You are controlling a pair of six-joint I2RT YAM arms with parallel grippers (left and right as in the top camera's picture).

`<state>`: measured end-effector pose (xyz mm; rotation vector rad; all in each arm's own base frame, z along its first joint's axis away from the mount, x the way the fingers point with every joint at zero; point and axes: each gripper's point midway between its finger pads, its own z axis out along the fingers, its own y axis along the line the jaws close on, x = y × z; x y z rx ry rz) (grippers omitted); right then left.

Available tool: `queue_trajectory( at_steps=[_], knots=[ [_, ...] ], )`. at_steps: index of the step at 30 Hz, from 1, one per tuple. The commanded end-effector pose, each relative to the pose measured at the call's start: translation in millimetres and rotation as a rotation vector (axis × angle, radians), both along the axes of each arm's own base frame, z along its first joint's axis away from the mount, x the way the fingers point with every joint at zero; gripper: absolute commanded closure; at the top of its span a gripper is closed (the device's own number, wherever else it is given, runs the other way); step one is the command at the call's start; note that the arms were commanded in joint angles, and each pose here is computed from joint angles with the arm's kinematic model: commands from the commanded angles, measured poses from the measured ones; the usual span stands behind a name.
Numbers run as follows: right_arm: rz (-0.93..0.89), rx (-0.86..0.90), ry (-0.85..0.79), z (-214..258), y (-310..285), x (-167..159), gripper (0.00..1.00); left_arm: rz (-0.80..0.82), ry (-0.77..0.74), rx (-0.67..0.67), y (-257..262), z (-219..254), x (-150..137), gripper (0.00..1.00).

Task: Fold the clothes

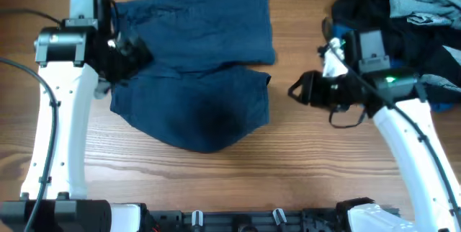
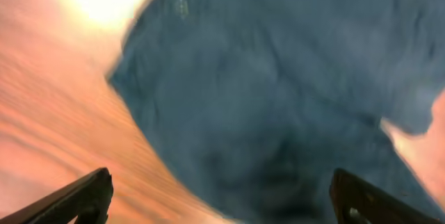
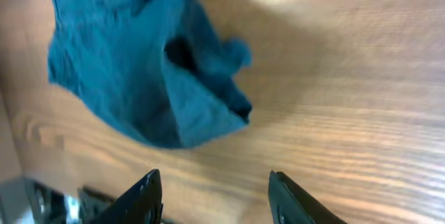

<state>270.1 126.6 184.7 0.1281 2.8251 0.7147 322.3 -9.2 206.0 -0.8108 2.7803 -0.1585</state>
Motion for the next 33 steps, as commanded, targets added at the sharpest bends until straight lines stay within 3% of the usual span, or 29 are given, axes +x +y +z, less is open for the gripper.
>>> queue_trajectory(
  at_steps=[1, 5, 9, 13, 16, 19, 26, 27, 28, 33],
  knots=[
    [0.04, 0.029, 0.108, -29.5, 24.7, -27.8, 0.51, 0.068, 0.139, -0.117, -15.5, -35.7, -24.8, 0.0],
    [0.032, 0.038, 0.187, -62.0, 44.6, -50.4, 0.54, 0.145, 0.203, -0.128, -15.3, -63.8, -52.3, 0.0],
    [0.07, 0.041, 0.22, -78.7, 64.0, -72.0, 0.55, 0.254, 0.128, -0.157, -14.7, -78.9, -72.8, 0.0],
    [0.108, -0.003, 0.152, -88.0, 87.3, -78.0, 0.55, 0.339, 0.073, -0.138, -6.8, -111.0, -93.6, 0.01],
    [0.132, -0.032, 0.126, -100.7, 102.1, -81.0, 0.55, 0.35, 0.04, -0.141, -5.7, -146.7, -89.3, 0.11],
    [0.138, -0.062, 0.133, -111.8, 103.0, -81.2, 0.57, 0.363, 0.022, -0.129, -2.8, -168.1, -84.4, 0.12],
    [0.142, -0.11, 0.131, -120.3, 96.9, -79.5, 0.57, 0.621, -0.044, -0.062, 34.2, -171.4, -71.6, 0.12],
    [0.149, -0.11, 0.13, -120.4, 96.8, -80.0, 0.57, 0.64, -0.053, -0.064, 39.5, -172.1, -69.0, 0.11],
    [0.168, -0.101, 0.133, -119.7, 98.6, -82.0, 0.56, 0.657, -0.066, -0.067, 46.1, -173.4, -64.6, 0.0],
    [0.182, -0.075, 0.174, -118.5, 101.5, -90.4, 0.55, 0.73, -0.054, -0.131, 70.3, -197.5, -50.4, 0.0]
  ],
)
